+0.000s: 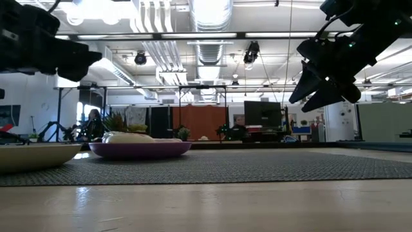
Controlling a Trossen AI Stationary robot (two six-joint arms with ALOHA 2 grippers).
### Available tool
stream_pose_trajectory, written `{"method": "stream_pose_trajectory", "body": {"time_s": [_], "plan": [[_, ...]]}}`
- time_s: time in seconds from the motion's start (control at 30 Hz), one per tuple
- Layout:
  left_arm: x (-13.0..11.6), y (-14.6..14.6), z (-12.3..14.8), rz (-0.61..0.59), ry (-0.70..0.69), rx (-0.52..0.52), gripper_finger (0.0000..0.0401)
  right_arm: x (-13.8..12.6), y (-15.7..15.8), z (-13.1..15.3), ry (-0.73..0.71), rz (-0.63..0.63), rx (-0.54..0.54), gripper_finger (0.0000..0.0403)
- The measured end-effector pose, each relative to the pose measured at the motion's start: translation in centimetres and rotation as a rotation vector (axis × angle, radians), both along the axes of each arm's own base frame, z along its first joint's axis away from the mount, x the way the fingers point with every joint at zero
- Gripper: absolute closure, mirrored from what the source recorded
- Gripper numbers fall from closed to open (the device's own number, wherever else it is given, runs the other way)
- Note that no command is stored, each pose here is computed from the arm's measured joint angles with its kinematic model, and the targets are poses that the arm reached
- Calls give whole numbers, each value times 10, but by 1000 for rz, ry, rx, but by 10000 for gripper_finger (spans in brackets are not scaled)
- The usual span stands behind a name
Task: Pick & Place donuts
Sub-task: Return to Home Position
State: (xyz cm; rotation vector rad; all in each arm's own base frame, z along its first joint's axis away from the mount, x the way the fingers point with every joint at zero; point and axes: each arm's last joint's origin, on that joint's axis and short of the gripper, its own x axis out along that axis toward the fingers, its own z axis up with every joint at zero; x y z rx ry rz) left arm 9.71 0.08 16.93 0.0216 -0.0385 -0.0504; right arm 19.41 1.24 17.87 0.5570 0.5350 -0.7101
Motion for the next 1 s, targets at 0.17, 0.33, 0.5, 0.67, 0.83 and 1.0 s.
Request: {"method": "stream_pose_trajectory", "body": {"time_s": [0.17, 0.33, 0.5, 0.67, 0.83, 1.0], "plan": [[0, -2, -1, 14, 8, 110, 252, 0, 0, 0, -1, 0, 0, 155], [0, 2, -1, 75, 7, 73, 252, 0, 0, 0, 0, 0, 0, 159], [2, 2, -2, 81, 29, -19, 252, 0, 0, 0, -1, 0, 0, 154], [2, 2, -3, 80, 38, -53, 252, 0, 0, 0, -1, 0, 0, 149], [2, 2, -3, 80, 40, -56, 252, 0, 0, 0, 0, 0, 0, 154], [2, 2, -3, 80, 40, -57, 252, 0, 0, 0, -1, 0, 0, 159]]}}
